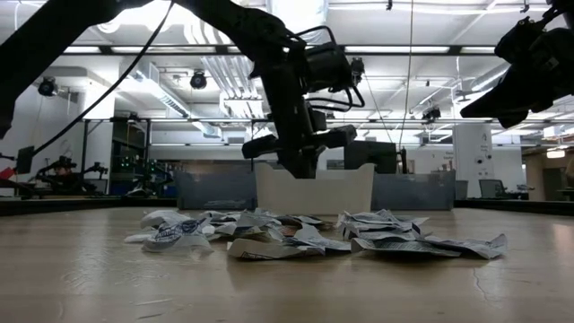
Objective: Pick & Place First Aid Supplies
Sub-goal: Put the blue alcohol pad into the white bin
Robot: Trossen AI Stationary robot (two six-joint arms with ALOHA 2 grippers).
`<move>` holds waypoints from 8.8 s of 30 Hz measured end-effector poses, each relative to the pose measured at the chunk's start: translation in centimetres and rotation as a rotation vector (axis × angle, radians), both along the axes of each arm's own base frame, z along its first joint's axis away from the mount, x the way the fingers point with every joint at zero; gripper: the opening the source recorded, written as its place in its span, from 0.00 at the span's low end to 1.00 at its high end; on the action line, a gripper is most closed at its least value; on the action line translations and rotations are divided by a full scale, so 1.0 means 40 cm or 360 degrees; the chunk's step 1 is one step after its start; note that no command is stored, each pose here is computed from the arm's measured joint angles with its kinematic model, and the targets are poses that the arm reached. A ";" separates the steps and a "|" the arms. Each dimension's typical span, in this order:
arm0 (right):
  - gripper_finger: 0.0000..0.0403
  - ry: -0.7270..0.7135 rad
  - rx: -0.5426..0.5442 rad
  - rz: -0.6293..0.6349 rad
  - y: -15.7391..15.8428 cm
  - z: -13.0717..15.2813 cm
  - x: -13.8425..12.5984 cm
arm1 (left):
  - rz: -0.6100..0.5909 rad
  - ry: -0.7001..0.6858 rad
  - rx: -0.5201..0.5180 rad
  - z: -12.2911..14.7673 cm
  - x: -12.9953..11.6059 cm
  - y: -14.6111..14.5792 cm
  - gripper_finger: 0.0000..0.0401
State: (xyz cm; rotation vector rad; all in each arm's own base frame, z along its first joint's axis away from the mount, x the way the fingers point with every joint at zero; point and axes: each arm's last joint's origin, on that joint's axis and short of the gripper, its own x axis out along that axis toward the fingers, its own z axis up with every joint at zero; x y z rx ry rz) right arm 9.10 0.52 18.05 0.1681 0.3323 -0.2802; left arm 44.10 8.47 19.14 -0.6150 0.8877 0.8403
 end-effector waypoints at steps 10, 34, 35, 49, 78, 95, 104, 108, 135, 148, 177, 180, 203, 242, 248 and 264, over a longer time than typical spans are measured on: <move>0.04 0.0000 0.0000 -0.0001 0.000 0.000 0.000 | -0.0102 -0.0004 0.0051 0.000 0.005 0.001 0.12; 0.04 0.0001 -0.0004 0.0002 0.000 0.000 0.000 | -0.1000 0.0117 -0.0104 0.149 -0.012 -0.292 0.26; 0.04 0.0002 -0.0004 0.0002 0.000 0.000 0.000 | -0.1011 0.0130 -0.0111 0.143 -0.014 -0.307 0.26; 0.04 0.0002 -0.0004 0.0002 0.000 0.000 0.000 | -0.0893 0.0190 -0.0186 0.034 -0.038 -0.336 0.26; 0.04 0.0001 -0.0003 0.0002 0.000 0.000 0.000 | -0.0681 0.0189 -0.0280 -0.067 -0.062 -0.292 0.26; 0.04 0.0000 0.0001 0.0001 0.000 0.000 0.000 | -0.0637 0.0192 -0.0179 -0.077 -0.037 -0.294 0.02; 0.04 0.0000 0.0000 0.0001 0.000 0.000 0.000 | -0.0806 0.0086 -0.0093 -0.007 -0.016 -0.296 0.00; 0.04 0.0000 0.0000 0.0000 0.000 0.000 0.000 | -0.1184 -0.0011 0.0095 0.054 0.002 -0.306 0.00; 0.04 0.0000 -0.0004 0.0002 0.000 0.000 0.000 | 0.0278 -0.0454 0.0297 0.140 0.023 -0.120 0.00; 0.04 0.0000 -0.0001 0.0001 0.000 0.000 0.000 | 0.0380 -0.0281 0.0176 0.103 -0.008 -0.005 0.00; 0.04 -0.0001 0.0000 0.0000 0.000 0.000 0.000 | 0.0368 -0.0105 0.0001 -0.033 -0.054 -0.011 0.00; 0.04 0.0000 0.0000 0.0000 0.000 0.000 0.000 | 0.0367 -0.0116 0.0001 -0.030 -0.053 -0.011 0.01; 0.04 -0.0001 0.0000 0.0000 0.000 0.000 0.000 | -0.0621 -0.0260 -0.0175 0.123 -0.003 -0.140 0.27; 0.04 -0.0001 0.0000 0.0001 0.000 0.000 0.000 | -0.1176 -0.0045 -0.0177 -0.014 -0.004 -0.401 0.27; 0.04 -0.0001 0.0000 0.0001 0.000 0.000 0.000 | -0.0991 -0.0070 -0.0269 -0.018 -0.004 -0.389 0.27; 0.04 -0.0001 0.0000 0.0001 0.000 0.000 0.000 | -0.0849 -0.0093 -0.0376 -0.034 0.003 -0.381 0.26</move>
